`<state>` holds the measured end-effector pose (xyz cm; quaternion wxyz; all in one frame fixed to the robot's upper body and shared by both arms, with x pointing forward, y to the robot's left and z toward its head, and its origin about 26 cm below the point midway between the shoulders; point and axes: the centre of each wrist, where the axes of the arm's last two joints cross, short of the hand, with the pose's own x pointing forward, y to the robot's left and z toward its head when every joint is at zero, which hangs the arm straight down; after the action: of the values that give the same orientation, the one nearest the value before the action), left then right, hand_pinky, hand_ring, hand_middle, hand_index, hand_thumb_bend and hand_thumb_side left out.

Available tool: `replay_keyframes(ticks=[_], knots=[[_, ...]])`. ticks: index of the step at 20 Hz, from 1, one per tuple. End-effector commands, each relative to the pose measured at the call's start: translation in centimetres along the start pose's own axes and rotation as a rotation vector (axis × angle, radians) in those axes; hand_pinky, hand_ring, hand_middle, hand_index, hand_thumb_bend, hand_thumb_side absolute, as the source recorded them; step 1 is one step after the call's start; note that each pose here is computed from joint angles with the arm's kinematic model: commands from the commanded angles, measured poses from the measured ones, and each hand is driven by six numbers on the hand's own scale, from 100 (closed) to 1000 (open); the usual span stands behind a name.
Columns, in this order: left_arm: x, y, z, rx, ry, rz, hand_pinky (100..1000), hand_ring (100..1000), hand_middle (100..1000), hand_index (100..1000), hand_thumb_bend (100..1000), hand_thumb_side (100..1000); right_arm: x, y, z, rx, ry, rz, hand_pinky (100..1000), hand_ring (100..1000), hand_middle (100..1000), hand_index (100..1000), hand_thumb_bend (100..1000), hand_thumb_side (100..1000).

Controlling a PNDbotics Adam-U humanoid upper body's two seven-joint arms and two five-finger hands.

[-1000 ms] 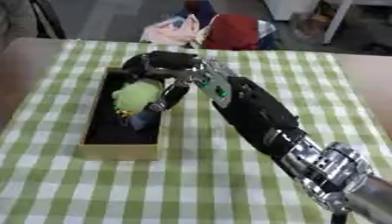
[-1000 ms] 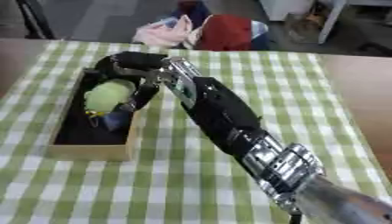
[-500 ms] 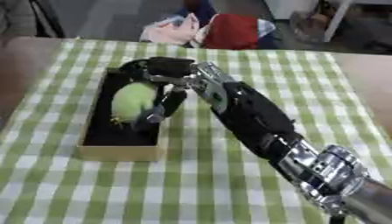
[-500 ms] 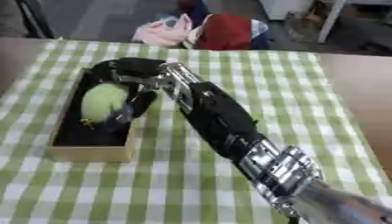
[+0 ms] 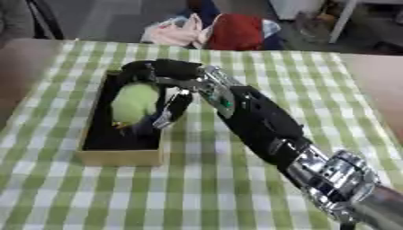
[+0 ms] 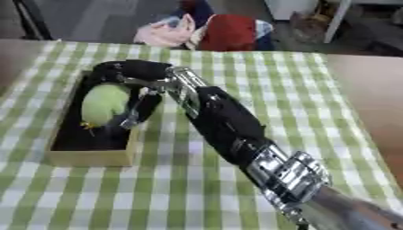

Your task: Pick up objects on the table and place them in the box.

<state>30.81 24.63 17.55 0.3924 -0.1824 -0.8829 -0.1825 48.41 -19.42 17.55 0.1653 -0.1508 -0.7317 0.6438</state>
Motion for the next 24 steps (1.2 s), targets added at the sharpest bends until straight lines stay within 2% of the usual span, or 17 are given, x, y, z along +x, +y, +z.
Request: replay_keyframes(ticks=[1,6,10,16,21,24], knots=[[0.7,0.2,-0.2,-0.008,-0.012,-0.020,739,643,628,695,100,855,-0.4,-3.7,0.5,-0.078,0.003,0.030,810,1000,883,946,636,598],[0.6,0.4,0.0,-0.003,-0.003,-0.026,739,643,628,695,100,856,0.0,-7.4,1.4,-0.178,-0.005,0.013,808,1000,877,944,638,543],[0.6,0.6,0.3,0.012,0.009,-0.036,739,642,627,694,100,858,0.6,-9.5,2.5,-0.226,-0.026,-0.016,804,1000,864,937,608,512],[0.3,1.0,0.7,0.040,0.027,-0.051,739,644,628,694,100,863,2.9,-11.2,5.8,-0.282,-0.073,-0.148,787,1000,843,927,476,454],[0.0,1.4,1.3,0.067,0.054,-0.070,741,647,631,693,100,874,5.2,-12.7,9.6,-0.328,-0.088,-0.253,766,1000,795,912,418,401],[-0.3,1.6,1.7,0.082,0.074,-0.084,743,655,638,693,100,877,6.4,-13.0,11.7,-0.373,-0.082,-0.309,758,1000,782,895,382,369]])
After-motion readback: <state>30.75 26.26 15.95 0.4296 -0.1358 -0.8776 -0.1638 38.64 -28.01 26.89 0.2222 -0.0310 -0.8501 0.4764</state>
